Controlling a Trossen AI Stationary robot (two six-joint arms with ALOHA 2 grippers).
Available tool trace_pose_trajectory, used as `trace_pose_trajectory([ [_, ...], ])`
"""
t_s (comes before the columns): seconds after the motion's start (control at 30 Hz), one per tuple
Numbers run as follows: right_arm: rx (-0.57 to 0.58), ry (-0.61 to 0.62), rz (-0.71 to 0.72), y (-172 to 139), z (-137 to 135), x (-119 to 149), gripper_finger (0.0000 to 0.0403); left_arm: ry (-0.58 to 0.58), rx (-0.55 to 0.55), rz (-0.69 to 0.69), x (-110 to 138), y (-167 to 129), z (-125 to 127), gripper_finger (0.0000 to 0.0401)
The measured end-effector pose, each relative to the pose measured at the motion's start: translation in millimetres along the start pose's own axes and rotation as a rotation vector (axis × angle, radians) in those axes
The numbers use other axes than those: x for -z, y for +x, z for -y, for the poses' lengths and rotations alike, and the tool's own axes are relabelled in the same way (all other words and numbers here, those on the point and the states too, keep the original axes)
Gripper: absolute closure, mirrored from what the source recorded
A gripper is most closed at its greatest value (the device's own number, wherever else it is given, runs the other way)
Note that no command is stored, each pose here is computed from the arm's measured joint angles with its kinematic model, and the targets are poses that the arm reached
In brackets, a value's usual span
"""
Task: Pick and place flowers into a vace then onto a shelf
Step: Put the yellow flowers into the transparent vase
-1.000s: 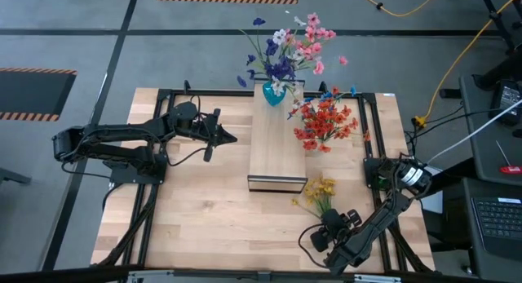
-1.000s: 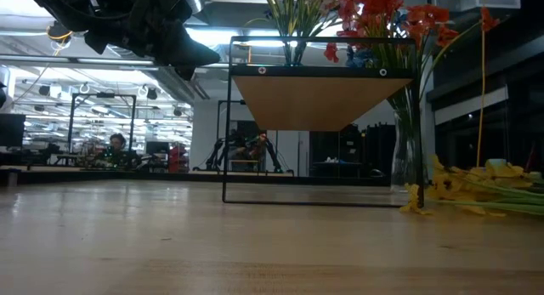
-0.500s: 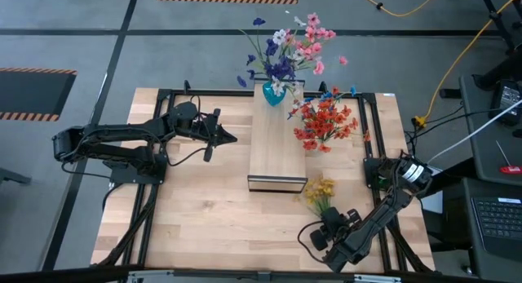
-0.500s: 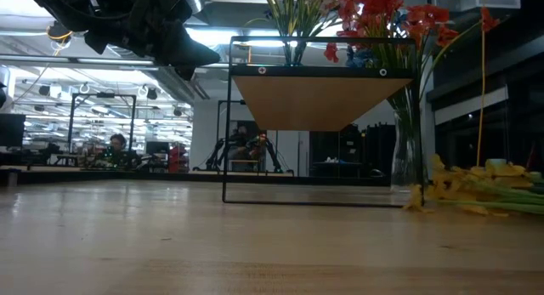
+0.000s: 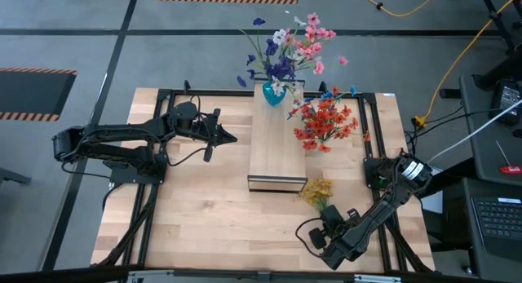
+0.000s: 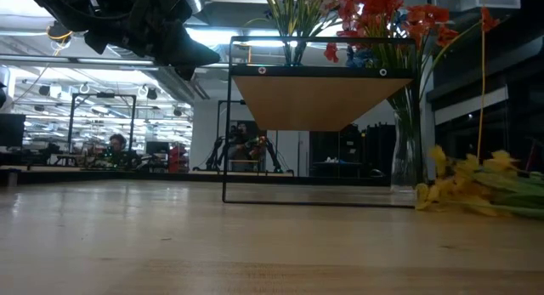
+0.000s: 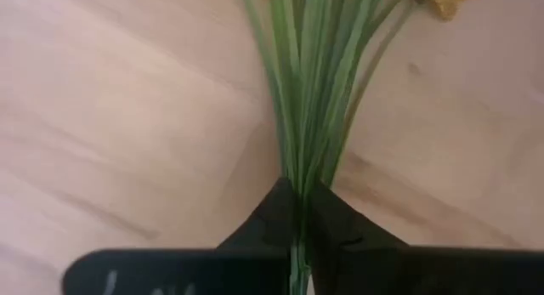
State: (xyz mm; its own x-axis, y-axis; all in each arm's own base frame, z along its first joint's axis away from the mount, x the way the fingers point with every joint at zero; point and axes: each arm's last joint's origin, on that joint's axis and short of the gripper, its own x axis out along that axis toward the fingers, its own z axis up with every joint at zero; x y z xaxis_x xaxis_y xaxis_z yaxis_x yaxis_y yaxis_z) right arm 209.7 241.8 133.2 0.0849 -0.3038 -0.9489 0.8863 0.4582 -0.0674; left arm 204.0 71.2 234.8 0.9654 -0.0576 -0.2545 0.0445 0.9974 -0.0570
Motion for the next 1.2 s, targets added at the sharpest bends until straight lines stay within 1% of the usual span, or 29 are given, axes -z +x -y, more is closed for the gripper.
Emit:
trace_pose_trajectory([
  [0.1,-0.007,0.032,-0.013,-8.2,3.2,-3.1,0.0393,-0.001,0.0,0.0,0.0,0.0,0.0,0.0397],
  [0.33,-0.003,0.088,0.011,-39.8,30.4,0.2,0.0397,-0.003,0.0,-0.006,0.6,-0.1,0.0,0.0396],
  [0.4,-0.024,0.086,0.014,-46.9,36.0,2.8,0.0397,-0.002,0.0,-0.006,0.6,0.0,0.0,0.0398],
  [0.53,-0.09,0.085,0.062,-58.9,44.7,4.3,0.0397,-0.002,0.0,-0.007,0.7,-0.1,0.0,0.0396],
  [0.63,-0.109,0.074,0.091,-65.0,50.6,3.9,0.0397,-0.002,0.0,-0.007,0.7,-0.1,0.0,0.0394],
  [0.83,-0.121,0.057,0.095,-74.3,60.0,3.2,0.0396,-0.004,0.0,-0.01,1.0,-0.1,0.0,0.0393],
  [1.0,-0.159,0.072,0.072,-84.3,67.6,3.3,0.0396,-0.005,0.001,-0.013,1.3,-0.1,0.1,0.0393],
  [1.2,-0.186,0.121,0.05,-91.9,72.3,-0.1,0.0396,-0.005,0.001,-0.013,1.3,0.0,0.1,0.0395],
])
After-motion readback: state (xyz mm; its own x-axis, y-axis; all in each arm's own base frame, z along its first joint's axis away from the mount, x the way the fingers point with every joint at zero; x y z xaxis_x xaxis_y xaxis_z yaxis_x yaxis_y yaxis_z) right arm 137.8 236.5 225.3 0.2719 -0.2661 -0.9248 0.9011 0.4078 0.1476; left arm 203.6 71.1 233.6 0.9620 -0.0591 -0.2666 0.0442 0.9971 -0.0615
